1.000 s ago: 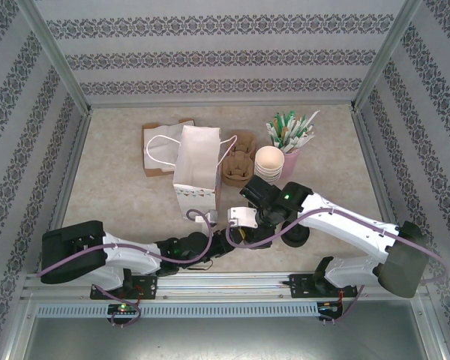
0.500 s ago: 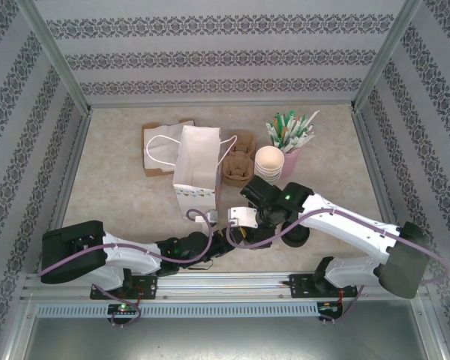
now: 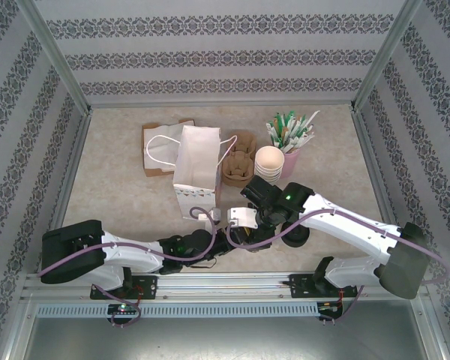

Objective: Pack the takeout coffee

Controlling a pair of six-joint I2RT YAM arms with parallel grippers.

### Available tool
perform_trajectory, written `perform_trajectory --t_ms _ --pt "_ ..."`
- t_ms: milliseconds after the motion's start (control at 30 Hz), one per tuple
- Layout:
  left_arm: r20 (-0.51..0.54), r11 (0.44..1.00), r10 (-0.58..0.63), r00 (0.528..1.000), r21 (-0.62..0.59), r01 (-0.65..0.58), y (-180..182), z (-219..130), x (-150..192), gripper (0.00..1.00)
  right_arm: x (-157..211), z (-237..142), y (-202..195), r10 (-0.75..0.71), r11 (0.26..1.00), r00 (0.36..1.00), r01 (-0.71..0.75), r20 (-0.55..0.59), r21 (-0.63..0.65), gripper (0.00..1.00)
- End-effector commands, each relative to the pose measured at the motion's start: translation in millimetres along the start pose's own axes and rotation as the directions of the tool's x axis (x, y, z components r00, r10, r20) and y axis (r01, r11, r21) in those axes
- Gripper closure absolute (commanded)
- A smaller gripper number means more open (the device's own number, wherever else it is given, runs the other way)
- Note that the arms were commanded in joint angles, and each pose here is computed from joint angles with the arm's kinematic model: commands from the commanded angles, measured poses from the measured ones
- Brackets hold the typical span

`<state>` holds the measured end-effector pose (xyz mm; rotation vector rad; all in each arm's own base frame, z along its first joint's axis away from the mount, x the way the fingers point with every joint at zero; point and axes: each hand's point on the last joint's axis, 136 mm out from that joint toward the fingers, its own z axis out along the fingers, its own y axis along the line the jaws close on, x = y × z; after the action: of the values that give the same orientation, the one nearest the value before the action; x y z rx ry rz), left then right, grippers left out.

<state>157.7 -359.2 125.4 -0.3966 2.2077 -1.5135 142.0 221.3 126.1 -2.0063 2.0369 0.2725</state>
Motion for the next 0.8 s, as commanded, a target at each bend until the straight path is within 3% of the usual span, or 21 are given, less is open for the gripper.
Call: perform_trajectory --t_ms 0,333,667,767 --pt "0.004 0.999 0.01 1.0 -0.041 -0.01 4.5 2.6 -0.8 0.44 -2.1 -2.7 9.2 -0.008 1.0 1.0 0.009 0.021 -0.029 0.22" --pt "-0.005 0.966 0.065 0.998 -0.25 -0.064 45.7 -0.8 -1.7 0.44 -5.6 -5.2 6.4 -0.001 1.0 0.999 0.002 0.043 -0.011 0.2" --pt "-0.013 0.942 0.11 0.994 -0.317 -0.108 50.4 -7.2 -5.3 0.44 -11.3 -18.9 -3.9 0.032 0.998 0.993 -0.039 0.116 0.059 0.14" --pt "-0.017 0.941 0.116 0.993 -0.318 -0.116 48.3 -6.6 -5.3 0.44 -9.2 -26.1 -7.3 0.054 0.994 0.99 -0.066 0.129 0.089 0.07"
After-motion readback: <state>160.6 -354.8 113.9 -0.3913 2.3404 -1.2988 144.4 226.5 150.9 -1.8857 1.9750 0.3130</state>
